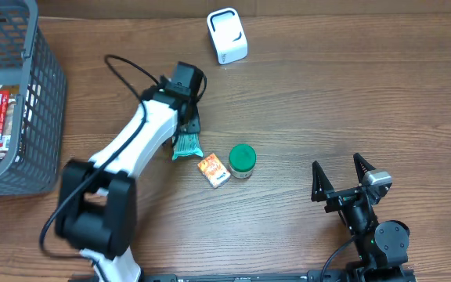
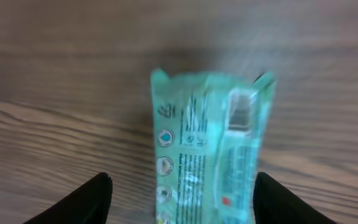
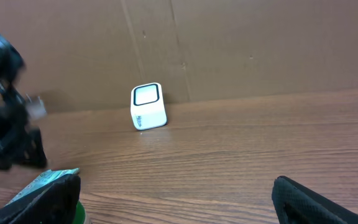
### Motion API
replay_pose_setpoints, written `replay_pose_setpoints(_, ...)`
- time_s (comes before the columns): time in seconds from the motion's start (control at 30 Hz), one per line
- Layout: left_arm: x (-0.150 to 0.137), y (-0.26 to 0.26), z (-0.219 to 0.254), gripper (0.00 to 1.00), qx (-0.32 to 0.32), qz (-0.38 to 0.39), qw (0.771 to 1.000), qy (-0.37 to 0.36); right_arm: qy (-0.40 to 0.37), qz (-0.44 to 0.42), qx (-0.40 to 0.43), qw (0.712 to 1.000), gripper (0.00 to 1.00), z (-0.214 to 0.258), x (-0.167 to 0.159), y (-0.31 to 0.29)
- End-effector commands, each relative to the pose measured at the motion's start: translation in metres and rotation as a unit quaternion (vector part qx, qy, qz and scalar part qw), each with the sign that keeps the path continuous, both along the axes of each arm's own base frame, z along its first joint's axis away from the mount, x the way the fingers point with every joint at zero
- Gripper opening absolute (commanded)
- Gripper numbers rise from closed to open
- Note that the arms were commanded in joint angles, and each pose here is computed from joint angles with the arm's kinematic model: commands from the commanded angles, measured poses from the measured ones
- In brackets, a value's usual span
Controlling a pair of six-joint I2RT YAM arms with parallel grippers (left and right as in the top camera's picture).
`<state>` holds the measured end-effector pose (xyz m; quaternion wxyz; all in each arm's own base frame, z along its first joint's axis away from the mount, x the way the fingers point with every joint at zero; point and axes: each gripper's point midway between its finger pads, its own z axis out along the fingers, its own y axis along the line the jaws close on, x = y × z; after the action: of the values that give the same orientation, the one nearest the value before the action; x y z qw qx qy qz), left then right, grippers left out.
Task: Scan the item barcode
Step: 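Place the mint-green pack on the table and open the left gripper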
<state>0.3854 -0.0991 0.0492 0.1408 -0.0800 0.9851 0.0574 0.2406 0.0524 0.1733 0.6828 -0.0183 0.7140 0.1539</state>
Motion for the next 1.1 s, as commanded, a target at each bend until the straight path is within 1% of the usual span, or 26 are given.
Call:
replay_pose_setpoints(0.0,-0.019,-0.014,-0.031,0.62,-0.029,-0.041,0.997,0.067,0.002,-0.005,0.001,1.000,1.00,-0.003,0.001,-0.002)
replay_pose_setpoints(0.1,-0.033,-0.028,-0.037,0.61,-0.068,-0.060,0.991,0.103,0.002,-0.005,0.001,1.000,1.00,-0.003,0.001,-0.002)
replay_pose_setpoints(0.27,-0.046,-0.058,-0.034,0.61,-0.130,-0.085,0.980,0.126,0.002,-0.005,0.001,1.000,1.00,-0.003,0.001,-0.002)
replay_pose_setpoints(0.4,-0.048,-0.062,-0.032,0.60,-0.126,-0.086,0.980,0.125,0.002,-0.005,0.001,1.000,1.00,-0.003,0.001,-0.002)
replay_pose_setpoints(0.47,-0.043,-0.056,-0.024,0.61,-0.113,-0.079,0.984,0.111,0.002,-0.005,0.001,1.000,1.00,-0.003,0.001,-0.002)
replay_pose_setpoints(0.53,-0.033,-0.046,-0.006,0.61,-0.091,-0.073,0.990,0.083,0.002,-0.005,0.001,1.000,1.00,-0.003,0.001,-0.002)
replay_pose_setpoints(0.63,-0.010,-0.030,0.039,0.65,-0.054,-0.062,0.996,0.019,0.002,-0.005,0.001,1.000,1.00,-0.003,0.001,-0.002)
replay_pose_setpoints(0.67,-0.001,-0.022,0.062,0.69,-0.038,-0.056,0.998,-0.011,0.002,-0.005,0.001,1.000,1.00,-0.003,0.001,-0.002)
replay_pose_setpoints(0.73,0.018,-0.001,0.113,0.73,0.003,-0.039,0.996,-0.079,0.002,-0.005,0.001,1.000,1.00,-0.003,0.001,-0.002)
replay_pose_setpoints(0.77,0.025,0.013,0.142,0.73,0.028,-0.029,0.993,-0.114,0.002,-0.005,0.001,1.000,1.00,-0.003,0.001,-0.002)
replay_pose_setpoints(0.83,0.034,0.044,0.203,0.72,0.084,0.005,0.979,-0.186,0.002,-0.005,0.001,1.000,1.00,-0.003,0.001,-0.002)
replay_pose_setpoints(0.9,0.034,0.075,0.264,0.71,0.135,0.039,0.957,-0.255,0.002,-0.005,0.001,1.000,1.00,-0.003,0.001,-0.002)
replay_pose_setpoints(0.97,0.034,0.105,0.323,0.78,0.190,0.050,0.928,-0.318,0.002,-0.005,0.001,1.000,1.00,-0.003,0.001,-0.002)
replay_pose_setpoints(1.0,0.035,0.114,0.340,0.81,0.201,0.046,0.919,-0.335,0.002,-0.005,0.001,1.000,1.00,-0.003,0.001,-0.002)
replay_pose_setpoints(1.03,0.037,0.125,0.356,0.90,0.212,0.043,0.911,-0.351,0.002,-0.005,0.001,1.000,1.00,-0.003,0.001,-0.002)
replay_pose_setpoints(1.07,0.038,0.139,0.369,0.95,0.219,0.043,0.904,-0.363,0.002,-0.005,0.001,1.000,1.00,-0.003,0.001,-0.002)
